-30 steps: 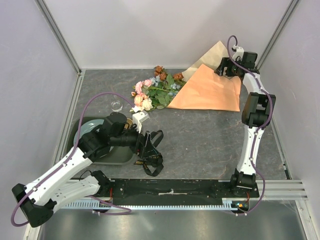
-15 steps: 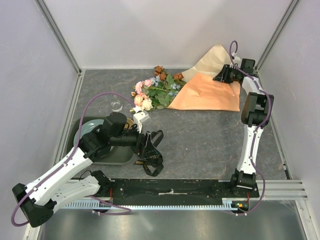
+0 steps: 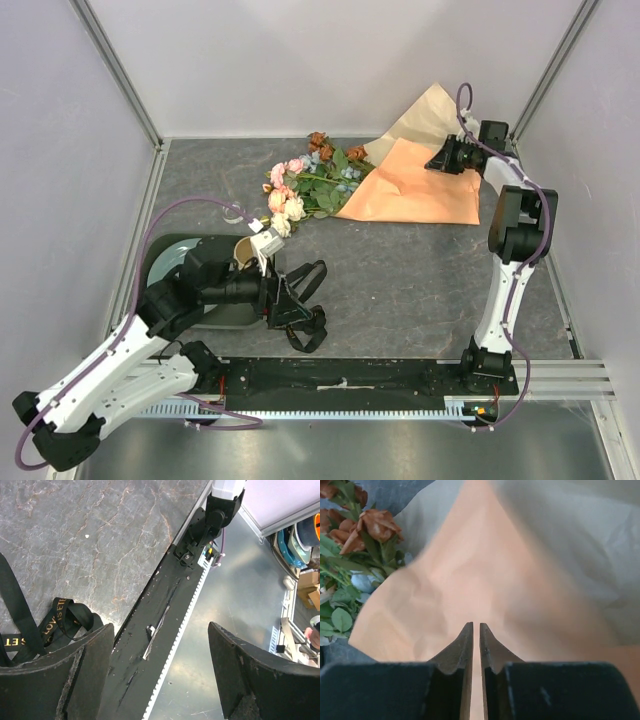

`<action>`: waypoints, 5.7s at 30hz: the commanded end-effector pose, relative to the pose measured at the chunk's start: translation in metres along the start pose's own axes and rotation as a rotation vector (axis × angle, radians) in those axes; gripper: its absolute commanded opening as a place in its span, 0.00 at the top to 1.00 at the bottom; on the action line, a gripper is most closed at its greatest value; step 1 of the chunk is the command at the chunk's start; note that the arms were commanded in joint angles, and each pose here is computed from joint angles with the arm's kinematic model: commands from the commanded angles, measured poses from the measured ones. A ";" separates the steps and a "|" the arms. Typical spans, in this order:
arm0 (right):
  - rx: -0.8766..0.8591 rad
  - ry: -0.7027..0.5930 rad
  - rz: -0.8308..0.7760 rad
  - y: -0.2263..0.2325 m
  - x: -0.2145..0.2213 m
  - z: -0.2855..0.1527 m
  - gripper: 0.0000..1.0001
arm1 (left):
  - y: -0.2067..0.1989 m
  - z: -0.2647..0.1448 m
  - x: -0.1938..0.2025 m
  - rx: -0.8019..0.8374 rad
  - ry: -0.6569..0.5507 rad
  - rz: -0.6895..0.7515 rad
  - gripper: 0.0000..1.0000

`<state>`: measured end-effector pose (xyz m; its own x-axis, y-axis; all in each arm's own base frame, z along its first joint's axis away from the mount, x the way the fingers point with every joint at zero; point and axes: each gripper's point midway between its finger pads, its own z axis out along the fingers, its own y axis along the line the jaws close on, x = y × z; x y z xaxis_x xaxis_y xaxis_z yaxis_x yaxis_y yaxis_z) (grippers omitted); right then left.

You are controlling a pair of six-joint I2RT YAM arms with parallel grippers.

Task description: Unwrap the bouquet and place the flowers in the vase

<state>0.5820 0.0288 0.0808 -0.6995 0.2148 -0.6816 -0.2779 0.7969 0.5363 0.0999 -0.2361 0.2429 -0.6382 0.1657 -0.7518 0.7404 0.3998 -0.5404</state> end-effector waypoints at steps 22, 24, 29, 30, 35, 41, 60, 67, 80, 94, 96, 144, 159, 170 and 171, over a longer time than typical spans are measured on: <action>0.682 -0.316 0.328 0.119 0.004 -0.007 0.02 | -0.008 -0.006 -0.007 0.023 -0.059 -0.027 0.18; 0.802 -0.417 0.294 0.129 -0.013 0.005 0.02 | -0.008 -0.006 -0.006 0.021 -0.060 -0.038 0.18; 1.051 -0.464 0.124 0.146 -0.015 0.035 0.02 | -0.008 -0.008 -0.002 0.019 -0.062 -0.063 0.19; 1.073 -0.469 0.101 0.145 -0.015 0.038 0.02 | -0.007 -0.008 0.000 0.017 -0.061 -0.068 0.19; 1.162 -0.525 0.026 0.125 -0.017 0.047 0.02 | -0.005 -0.010 0.002 -0.001 -0.055 -0.076 0.19; 1.185 -0.581 -0.028 0.101 -0.036 0.058 0.02 | 0.001 -0.006 0.004 -0.019 -0.042 -0.085 0.19; 1.168 -0.547 -0.029 0.045 -0.033 0.072 0.22 | 0.006 0.009 0.000 -0.012 -0.020 -0.089 0.19; 1.149 -0.570 0.009 0.062 -0.042 0.047 0.61 | 0.004 0.007 0.000 -0.002 -0.030 -0.092 0.19; 1.163 -0.550 0.107 0.083 -0.028 -0.013 0.97 | -0.003 -0.003 0.004 0.016 -0.062 -0.082 0.19; 1.103 -0.405 0.350 0.124 0.085 -0.071 0.90 | -0.007 -0.011 0.005 0.034 -0.098 -0.056 0.19; 1.088 -0.401 0.371 0.132 0.096 -0.079 0.85 | -0.008 -0.012 0.007 0.034 -0.101 -0.056 0.19; 0.702 -0.003 0.062 0.162 0.141 -0.009 0.02 | 0.010 -0.025 0.006 -0.077 -0.176 -0.009 0.17; 1.048 -0.244 0.398 -0.013 0.102 -0.116 0.02 | 0.020 -0.022 0.006 -0.121 -0.177 -0.032 0.16; 1.220 -0.457 0.496 -0.087 0.056 -0.276 0.02 | 0.018 -0.022 0.007 -0.110 -0.174 -0.027 0.16; 1.240 -0.478 0.504 -0.092 0.052 -0.292 0.02 | 0.018 -0.022 0.007 -0.109 -0.172 -0.026 0.16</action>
<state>0.3895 -0.1690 0.1068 -0.2344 0.6387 -0.7329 0.8524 0.4975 0.1609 0.1016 -0.2064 0.2310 -0.6163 0.0194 -0.7873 0.6849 0.5066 -0.5237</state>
